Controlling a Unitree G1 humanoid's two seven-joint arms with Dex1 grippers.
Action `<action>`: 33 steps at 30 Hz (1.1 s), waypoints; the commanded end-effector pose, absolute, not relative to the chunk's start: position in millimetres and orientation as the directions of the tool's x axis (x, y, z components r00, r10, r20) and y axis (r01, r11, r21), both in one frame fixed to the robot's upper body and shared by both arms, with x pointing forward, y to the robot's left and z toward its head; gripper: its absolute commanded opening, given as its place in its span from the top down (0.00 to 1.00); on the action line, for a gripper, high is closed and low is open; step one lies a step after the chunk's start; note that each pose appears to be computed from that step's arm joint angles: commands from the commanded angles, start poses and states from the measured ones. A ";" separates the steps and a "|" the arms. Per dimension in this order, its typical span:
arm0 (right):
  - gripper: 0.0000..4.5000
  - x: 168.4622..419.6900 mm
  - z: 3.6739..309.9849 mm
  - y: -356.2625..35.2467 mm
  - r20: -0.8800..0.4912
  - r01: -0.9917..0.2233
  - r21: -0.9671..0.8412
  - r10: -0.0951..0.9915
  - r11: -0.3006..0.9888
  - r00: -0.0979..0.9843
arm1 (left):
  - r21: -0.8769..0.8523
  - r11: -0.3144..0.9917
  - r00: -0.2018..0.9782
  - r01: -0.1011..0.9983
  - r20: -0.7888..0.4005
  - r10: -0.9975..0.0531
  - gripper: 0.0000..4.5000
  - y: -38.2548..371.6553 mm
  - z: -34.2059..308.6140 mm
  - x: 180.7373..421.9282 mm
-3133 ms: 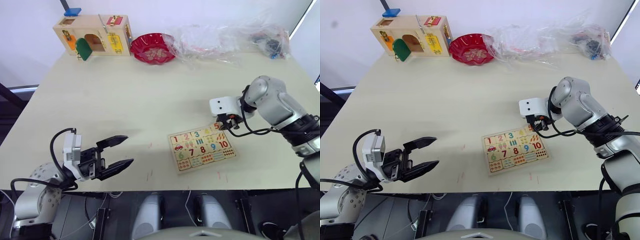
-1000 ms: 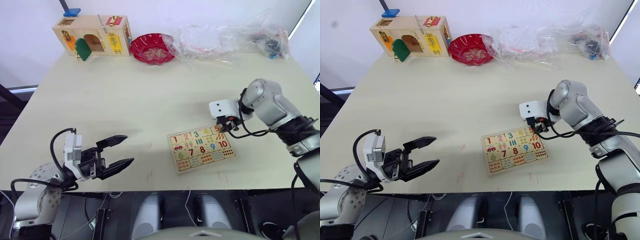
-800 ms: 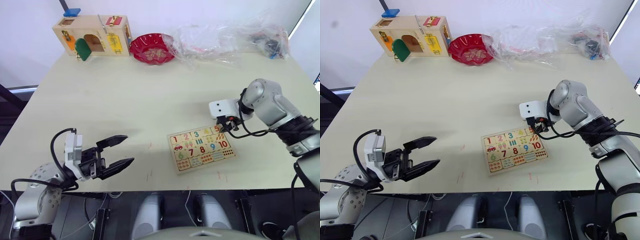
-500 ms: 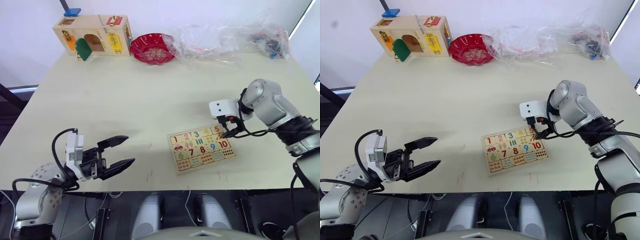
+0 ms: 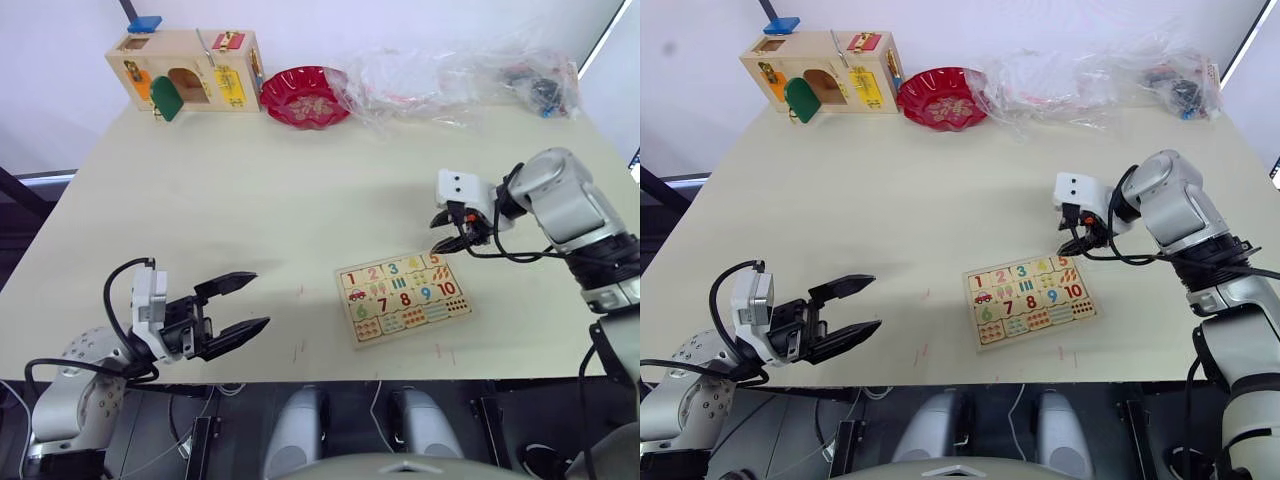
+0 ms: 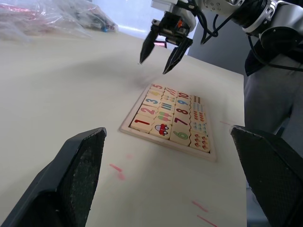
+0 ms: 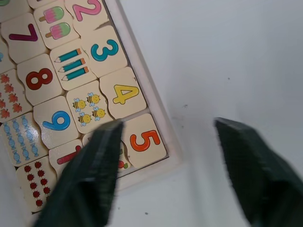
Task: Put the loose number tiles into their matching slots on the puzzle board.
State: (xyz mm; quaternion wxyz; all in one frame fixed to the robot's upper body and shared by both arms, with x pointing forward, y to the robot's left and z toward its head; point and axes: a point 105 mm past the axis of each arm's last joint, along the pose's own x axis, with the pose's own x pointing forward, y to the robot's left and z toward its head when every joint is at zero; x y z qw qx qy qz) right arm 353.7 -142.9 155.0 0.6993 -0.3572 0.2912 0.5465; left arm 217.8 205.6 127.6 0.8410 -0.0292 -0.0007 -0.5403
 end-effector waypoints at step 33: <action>0.99 365.1 140.0 -154.5 -0.665 -0.954 -0.161 0.687 0.252 0.294 | 0.020 0.404 0.403 0.915 0.047 -0.914 0.00 204.3 136.0 220.4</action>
